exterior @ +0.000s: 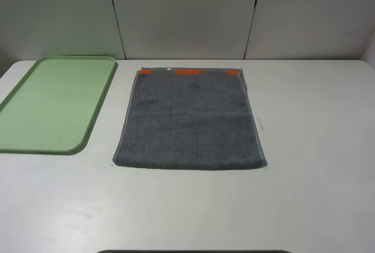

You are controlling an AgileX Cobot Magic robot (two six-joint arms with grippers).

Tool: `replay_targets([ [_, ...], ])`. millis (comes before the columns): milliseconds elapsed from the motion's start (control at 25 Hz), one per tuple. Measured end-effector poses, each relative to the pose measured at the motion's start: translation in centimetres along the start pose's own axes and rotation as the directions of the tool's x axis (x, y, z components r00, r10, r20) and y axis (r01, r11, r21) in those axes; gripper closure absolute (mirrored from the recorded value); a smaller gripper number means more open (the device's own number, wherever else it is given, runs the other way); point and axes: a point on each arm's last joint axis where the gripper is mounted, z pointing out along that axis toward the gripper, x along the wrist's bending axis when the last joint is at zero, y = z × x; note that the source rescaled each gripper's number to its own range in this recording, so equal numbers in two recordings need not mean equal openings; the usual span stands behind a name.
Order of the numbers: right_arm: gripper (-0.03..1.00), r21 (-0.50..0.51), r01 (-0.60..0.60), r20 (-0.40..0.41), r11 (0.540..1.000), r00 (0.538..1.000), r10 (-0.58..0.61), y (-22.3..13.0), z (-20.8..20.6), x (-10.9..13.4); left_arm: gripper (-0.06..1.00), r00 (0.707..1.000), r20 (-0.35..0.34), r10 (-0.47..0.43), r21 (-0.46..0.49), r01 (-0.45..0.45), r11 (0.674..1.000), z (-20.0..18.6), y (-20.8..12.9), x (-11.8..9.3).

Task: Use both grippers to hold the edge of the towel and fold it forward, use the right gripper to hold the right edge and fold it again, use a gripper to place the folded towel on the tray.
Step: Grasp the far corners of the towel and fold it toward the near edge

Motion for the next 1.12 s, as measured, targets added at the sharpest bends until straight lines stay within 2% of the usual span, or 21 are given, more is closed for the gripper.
replay_targets([
  [1120, -0.03, 0.0, 0.0, 0.0, 1.0, 1.0, 0.0, 0.0, 0.0, 0.0, -0.04, 1.0, 0.007, 0.005, 0.0, -0.005, 1.0, 0.0, 0.0, 0.01],
])
